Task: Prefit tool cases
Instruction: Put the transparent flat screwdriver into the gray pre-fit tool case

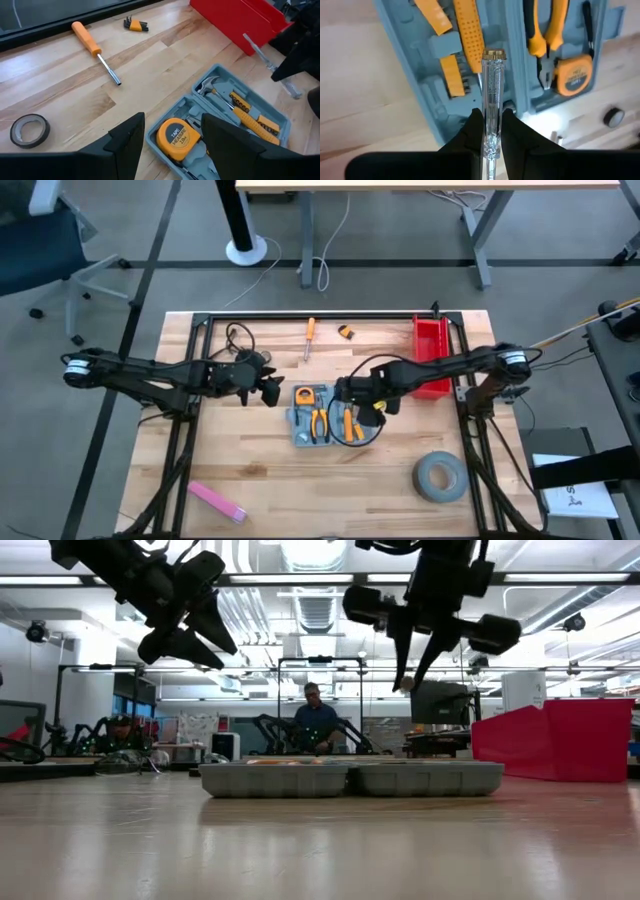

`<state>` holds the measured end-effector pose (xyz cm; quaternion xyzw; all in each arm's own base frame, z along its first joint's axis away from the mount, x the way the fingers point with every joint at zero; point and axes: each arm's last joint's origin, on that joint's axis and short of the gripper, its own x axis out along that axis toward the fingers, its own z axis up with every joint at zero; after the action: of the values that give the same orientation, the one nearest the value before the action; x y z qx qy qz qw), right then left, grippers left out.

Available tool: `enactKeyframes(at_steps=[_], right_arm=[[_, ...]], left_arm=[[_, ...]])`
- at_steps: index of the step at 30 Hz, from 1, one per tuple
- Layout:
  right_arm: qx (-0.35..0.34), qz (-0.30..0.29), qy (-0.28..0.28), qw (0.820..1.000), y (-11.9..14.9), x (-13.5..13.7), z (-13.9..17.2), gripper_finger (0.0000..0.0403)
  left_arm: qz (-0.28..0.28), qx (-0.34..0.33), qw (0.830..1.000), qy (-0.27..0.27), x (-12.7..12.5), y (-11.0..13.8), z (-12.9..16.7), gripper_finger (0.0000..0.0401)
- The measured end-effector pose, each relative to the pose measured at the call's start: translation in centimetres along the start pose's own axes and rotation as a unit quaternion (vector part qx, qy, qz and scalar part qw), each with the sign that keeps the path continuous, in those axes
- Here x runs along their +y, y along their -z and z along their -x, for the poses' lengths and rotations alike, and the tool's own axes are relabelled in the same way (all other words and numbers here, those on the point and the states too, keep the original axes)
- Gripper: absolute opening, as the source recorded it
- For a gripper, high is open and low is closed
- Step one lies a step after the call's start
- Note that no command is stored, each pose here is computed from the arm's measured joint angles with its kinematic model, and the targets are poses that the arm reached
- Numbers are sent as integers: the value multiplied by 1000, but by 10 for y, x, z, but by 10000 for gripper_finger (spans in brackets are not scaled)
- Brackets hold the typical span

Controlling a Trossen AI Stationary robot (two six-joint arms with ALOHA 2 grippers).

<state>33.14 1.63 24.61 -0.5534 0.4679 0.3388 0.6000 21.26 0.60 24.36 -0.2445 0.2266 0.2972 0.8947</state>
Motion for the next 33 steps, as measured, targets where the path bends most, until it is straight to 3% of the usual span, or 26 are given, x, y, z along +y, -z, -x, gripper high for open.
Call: enactKeyframes(at_steps=[6, 22, 33], right_arm=[[-37, 47, 17, 998, -7, -7, -10, 24], [-130, 68, 27, 989, -34, -17, -49, 25], [-130, 68, 12, 989, -38, -16, -68, 27]], left_arm=[[-3, -1, 1000, 1, 0, 0, 0, 204], [11, -6, 1000, 5, -1, -1, 0, 204], [14, -7, 1000, 6, -1, -2, 0, 204]])
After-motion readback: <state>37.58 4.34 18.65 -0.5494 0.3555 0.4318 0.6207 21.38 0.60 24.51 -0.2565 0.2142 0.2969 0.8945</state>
